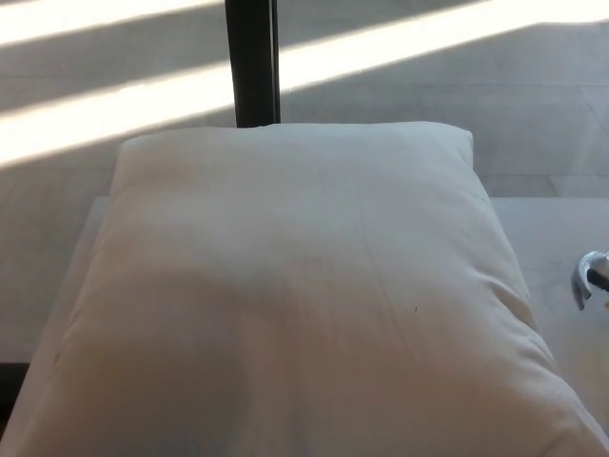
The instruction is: A hammer is kept on the right hand side and a pillow is kept on the left hand side on the desk infront of the robot and the robot uses its right hand to pick up the hammer and makes a downward swinging motion to hit the pillow
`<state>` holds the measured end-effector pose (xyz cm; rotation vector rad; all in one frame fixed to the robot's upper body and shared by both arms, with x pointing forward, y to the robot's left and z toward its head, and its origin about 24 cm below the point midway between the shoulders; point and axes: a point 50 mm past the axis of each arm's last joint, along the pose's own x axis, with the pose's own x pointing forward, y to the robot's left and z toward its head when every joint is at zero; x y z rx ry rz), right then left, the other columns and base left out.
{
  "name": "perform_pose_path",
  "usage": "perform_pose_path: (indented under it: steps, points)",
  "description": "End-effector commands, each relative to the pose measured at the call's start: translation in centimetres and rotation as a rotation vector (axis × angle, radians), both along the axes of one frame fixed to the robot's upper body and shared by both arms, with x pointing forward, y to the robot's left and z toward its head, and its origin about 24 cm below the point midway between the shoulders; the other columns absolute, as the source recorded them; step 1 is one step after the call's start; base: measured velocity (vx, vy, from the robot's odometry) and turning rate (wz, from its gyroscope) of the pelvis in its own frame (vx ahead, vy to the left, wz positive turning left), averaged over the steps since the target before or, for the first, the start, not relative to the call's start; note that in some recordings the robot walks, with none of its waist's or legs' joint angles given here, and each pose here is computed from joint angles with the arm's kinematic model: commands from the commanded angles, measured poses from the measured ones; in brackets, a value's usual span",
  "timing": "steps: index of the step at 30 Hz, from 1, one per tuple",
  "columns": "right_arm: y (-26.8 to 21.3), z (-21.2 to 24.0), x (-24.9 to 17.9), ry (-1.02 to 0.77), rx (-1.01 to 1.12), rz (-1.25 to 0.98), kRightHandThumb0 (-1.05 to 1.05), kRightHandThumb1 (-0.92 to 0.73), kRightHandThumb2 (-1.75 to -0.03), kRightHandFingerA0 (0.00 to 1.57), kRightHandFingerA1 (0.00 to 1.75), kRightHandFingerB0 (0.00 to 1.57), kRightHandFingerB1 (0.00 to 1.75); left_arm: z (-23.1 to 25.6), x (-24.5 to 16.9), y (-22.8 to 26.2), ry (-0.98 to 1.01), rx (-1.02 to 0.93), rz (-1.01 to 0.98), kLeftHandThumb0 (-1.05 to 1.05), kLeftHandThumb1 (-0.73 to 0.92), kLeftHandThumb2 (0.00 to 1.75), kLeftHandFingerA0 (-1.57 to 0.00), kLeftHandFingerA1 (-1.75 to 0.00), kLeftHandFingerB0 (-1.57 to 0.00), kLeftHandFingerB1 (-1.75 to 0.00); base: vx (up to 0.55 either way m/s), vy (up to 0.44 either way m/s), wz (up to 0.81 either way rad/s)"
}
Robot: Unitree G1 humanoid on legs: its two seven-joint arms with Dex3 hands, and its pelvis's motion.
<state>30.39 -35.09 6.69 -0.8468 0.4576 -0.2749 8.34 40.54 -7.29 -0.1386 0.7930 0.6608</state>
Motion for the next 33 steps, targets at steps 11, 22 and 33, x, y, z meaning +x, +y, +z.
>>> perform_pose_path:
  steps: [11, 22, 33]
  points:
    - [2.5, 4.3, 2.0, 0.022, 0.905, -0.008, -0.3, -0.74, -1.08, 0.94, 1.75, 0.63, 1.75, 0.5, -0.9, 0.7, 0.002, 0.023, -0.024, -0.66, 0.62, 1.01, -0.58, -0.65, -0.4, -0.58, 0.0, 0.0, 0.0]
    - [9.1, 8.0, 3.5, 0.232, 1.041, 0.356, -0.32, -0.68, -1.11, 1.02, 1.75, 0.75, 1.75, 0.5, -0.7, 0.6, -0.001, 0.029, -0.03, -0.65, 0.8, 0.64, -0.62, -0.53, -0.44, -0.45, 0.0, 0.0, 0.0]
    - [12.0, 11.0, 3.7, 0.264, 1.073, 0.477, -0.34, -0.73, -0.99, 0.99, 1.75, 0.77, 1.58, 0.4, -0.4, 0.5, -0.012, 0.023, -0.003, -0.67, 0.76, 0.63, -0.67, -0.55, -0.51, -0.46, 0.0, 0.0, 0.0]
